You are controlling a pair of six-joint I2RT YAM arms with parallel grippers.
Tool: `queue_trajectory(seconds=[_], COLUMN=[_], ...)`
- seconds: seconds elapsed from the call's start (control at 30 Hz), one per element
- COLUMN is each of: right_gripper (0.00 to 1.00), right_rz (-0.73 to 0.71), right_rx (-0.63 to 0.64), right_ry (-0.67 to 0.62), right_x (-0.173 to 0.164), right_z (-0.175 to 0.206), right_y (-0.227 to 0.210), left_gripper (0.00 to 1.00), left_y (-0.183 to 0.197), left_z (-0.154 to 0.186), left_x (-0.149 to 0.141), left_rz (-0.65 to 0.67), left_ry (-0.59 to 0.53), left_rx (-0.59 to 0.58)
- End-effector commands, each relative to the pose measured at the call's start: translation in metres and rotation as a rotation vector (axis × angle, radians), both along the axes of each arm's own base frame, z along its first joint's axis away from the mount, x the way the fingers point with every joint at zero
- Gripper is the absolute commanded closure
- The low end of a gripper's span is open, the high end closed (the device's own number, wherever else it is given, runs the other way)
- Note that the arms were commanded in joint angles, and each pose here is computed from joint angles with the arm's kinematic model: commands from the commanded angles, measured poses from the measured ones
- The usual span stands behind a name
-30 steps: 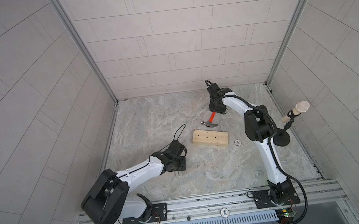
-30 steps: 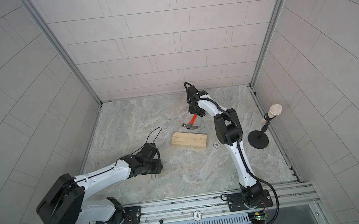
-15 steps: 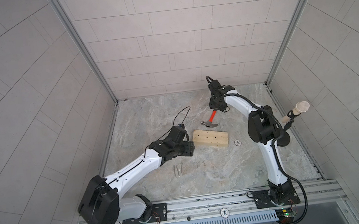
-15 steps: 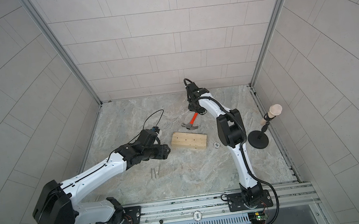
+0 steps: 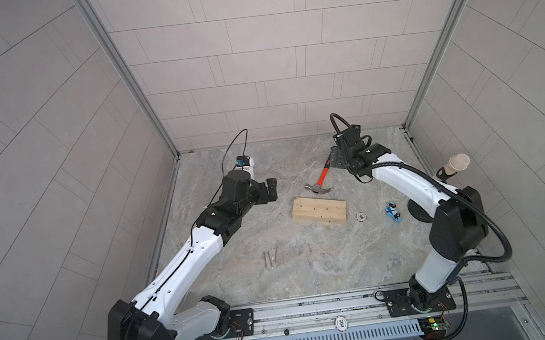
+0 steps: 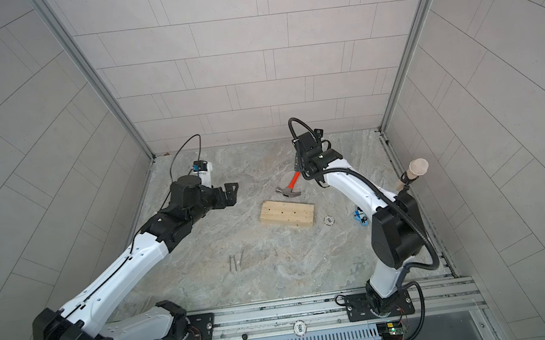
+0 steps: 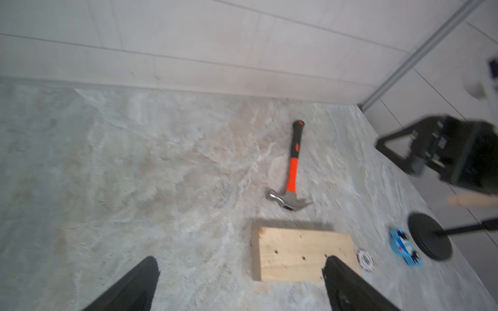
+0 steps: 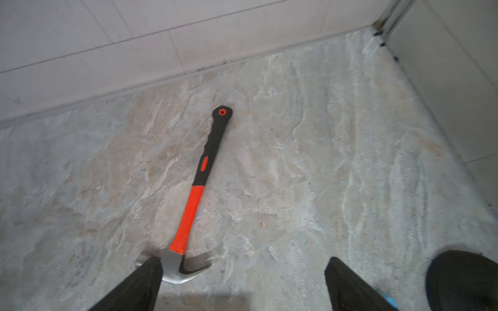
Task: Use a claw hammer to pull out a nail
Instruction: Reset both arms
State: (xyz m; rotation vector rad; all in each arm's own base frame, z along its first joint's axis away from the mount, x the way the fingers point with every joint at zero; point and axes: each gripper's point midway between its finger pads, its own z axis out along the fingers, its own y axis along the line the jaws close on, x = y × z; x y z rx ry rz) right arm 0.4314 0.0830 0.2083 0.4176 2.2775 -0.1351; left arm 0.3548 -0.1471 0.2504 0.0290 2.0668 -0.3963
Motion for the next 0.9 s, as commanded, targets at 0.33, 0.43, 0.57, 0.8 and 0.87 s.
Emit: queue_trajectory(seconds=[0.33, 0.43, 0.57, 0.8, 0.87], right_gripper=[0.01, 0.0, 0.01, 0.0, 0.0], right_rz=[-0.342, -0.364, -0.429, -0.441, -0.434], right_rx=[-0.445, -0.418, -0.399, -0.348, -0.338], right_ry=[-0.158, -0.146, -0.18, -0.203, -0.197], right_x=[-0.114, -0.128, -0.147, -0.157, -0.154], right_z=[-0.013, -0.026, -0.035, -0.046, -0.048], right_y=[-0.134, -0.152, -0.172, -0.184, -0.183], left_gripper=[0.0, 0.0, 0.0, 0.0, 0.0], left_y=[0.157, 0.178, 0.188, 0.187, 0.182], left_z=[-0.026, -0.054, -0.076, -0.101, -0.108], left_x=[0.0, -0.008, -0.015, 0.011, 0.022], left_rz=[0.481, 0.523, 0.543, 0.548, 0.5], left_ry=[-0.298, -0.269, -0.278, -0.274, -0.264], left_rx=[0.321, 0.324, 0.373, 0.335, 0.299])
